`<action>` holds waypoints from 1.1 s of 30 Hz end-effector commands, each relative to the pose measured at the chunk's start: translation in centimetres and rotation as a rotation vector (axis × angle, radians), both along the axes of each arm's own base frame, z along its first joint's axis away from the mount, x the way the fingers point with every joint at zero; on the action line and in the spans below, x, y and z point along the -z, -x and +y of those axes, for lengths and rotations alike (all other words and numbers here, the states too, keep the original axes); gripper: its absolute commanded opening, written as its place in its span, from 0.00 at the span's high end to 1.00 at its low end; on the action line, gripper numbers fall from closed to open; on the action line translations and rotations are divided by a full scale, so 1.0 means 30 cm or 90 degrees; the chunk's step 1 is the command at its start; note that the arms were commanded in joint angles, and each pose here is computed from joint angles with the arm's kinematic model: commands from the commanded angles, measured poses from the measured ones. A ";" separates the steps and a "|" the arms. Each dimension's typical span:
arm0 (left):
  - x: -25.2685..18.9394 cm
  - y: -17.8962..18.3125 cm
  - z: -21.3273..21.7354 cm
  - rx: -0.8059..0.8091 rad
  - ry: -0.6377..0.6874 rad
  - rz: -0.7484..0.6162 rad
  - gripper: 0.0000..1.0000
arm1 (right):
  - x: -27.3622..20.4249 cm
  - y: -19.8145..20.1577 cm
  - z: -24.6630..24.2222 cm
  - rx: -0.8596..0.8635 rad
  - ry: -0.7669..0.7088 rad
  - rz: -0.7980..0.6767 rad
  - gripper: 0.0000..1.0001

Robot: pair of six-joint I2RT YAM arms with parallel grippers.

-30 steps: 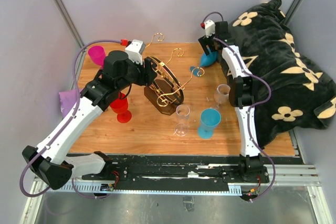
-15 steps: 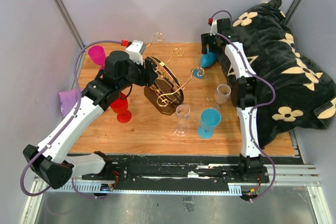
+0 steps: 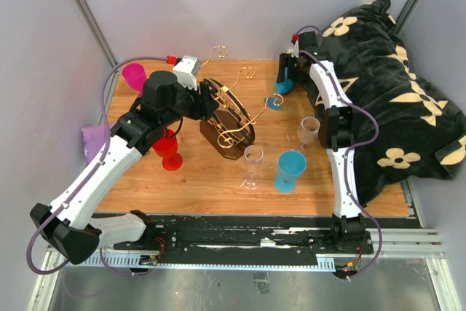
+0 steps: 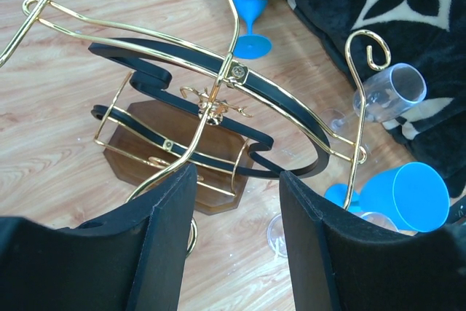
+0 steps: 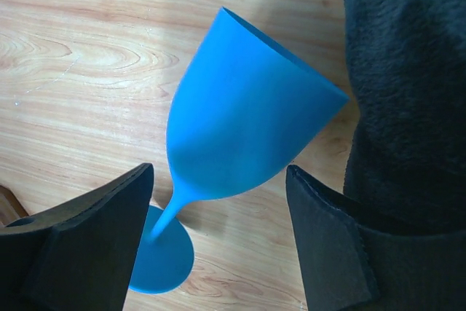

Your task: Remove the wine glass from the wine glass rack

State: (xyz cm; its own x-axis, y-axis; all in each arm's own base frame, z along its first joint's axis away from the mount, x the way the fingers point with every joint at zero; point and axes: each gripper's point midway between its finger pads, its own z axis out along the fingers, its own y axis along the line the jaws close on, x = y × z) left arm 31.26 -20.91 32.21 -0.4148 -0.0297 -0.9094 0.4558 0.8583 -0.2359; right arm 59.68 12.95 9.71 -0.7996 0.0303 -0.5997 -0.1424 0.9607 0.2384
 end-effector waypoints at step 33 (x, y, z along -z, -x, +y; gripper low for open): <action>-0.067 0.009 0.004 0.019 0.021 -0.044 0.46 | 0.137 0.089 0.175 -0.115 -0.070 0.086 0.61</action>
State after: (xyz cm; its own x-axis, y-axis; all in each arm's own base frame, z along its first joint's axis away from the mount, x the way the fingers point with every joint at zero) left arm 30.74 -20.77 32.99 -0.3880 -0.0325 -0.9211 0.4827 0.8442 -0.2331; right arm 57.63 17.22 6.32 -0.8587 -0.0391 -0.5109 -0.2398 0.9119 0.3331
